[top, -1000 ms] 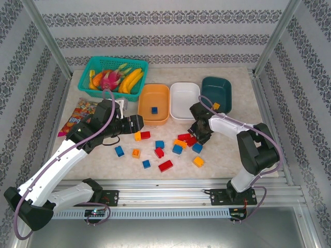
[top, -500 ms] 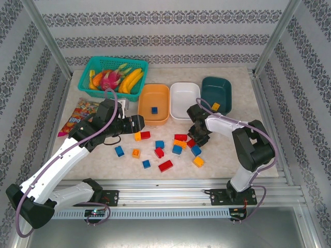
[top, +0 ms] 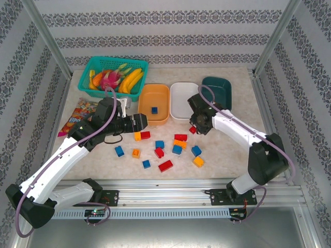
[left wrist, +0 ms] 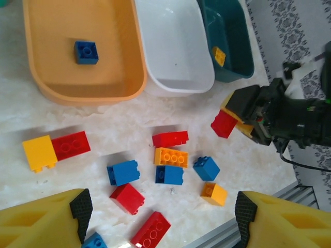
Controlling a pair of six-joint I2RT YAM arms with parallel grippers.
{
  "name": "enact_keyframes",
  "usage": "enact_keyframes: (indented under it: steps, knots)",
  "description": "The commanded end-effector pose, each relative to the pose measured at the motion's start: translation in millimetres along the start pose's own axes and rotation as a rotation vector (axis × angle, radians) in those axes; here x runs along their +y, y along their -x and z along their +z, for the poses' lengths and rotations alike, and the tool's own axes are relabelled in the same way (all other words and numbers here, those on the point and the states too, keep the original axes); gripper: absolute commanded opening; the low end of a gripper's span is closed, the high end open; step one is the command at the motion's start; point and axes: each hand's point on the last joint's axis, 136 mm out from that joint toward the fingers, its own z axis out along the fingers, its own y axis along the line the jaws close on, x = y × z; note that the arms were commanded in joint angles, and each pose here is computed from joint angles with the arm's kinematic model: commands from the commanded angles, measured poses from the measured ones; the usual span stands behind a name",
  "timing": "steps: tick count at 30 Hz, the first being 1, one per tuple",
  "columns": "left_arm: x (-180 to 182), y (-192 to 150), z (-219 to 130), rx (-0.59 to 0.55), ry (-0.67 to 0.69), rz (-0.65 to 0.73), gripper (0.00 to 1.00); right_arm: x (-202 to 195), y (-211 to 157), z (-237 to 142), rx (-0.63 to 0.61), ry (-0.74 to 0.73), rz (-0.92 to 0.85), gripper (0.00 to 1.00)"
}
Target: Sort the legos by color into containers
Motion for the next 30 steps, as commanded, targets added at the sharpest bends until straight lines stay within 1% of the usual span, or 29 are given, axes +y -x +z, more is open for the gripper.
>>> enact_keyframes:
  steps: [1, 3, 5, 8, 12, 17, 20, 22, 26, 28, 30]
  knots:
    - [-26.1, 25.5, -3.5, -0.063, -0.068, -0.011, 0.76, 28.8, 26.6, -17.5, -0.103, 0.047, -0.150, 0.24]
    - [-30.5, 34.4, -1.0, -0.076, -0.070, -0.018, 0.78, 49.6, 35.1, -9.2, -0.085, 0.086, -0.182, 0.24]
    - [-35.5, 42.9, 1.0, -0.088, -0.075, -0.020, 0.79, 62.2, 44.7, 6.2, -0.069, 0.085, -0.207, 0.24]
    - [-41.0, 54.0, 5.0, -0.093, -0.078, -0.021, 0.79, 78.4, 58.7, 35.0, -0.036, 0.077, -0.244, 0.25]
    - [-45.0, 64.8, 9.7, -0.096, -0.074, -0.029, 0.79, 96.6, 69.2, 75.7, 0.053, 0.091, -0.230, 0.25]
    - [-41.0, 67.1, 13.0, -0.098, -0.056, -0.047, 0.79, 106.0, 70.4, 113.4, 0.138, 0.058, -0.240, 0.28]
    - [-37.0, 63.5, 12.9, -0.094, -0.044, -0.054, 0.79, 104.8, 69.6, 126.0, 0.171, 0.032, -0.231, 0.35]
    - [-34.1, 60.3, 11.9, -0.092, -0.038, -0.056, 0.79, 104.5, 70.0, 128.9, 0.184, 0.020, -0.228, 0.40]
    - [-30.1, 56.8, 7.0, -0.097, -0.027, -0.061, 0.79, 106.5, 72.2, 121.8, 0.188, 0.021, -0.232, 0.54]
    - [-29.2, 55.3, 4.9, -0.094, -0.024, -0.061, 0.79, 111.6, 76.9, 108.4, 0.169, 0.042, -0.236, 0.60]
    - [-28.7, 53.9, 2.8, -0.093, -0.022, -0.056, 0.79, 118.4, 83.1, 89.8, 0.142, 0.074, -0.237, 0.63]
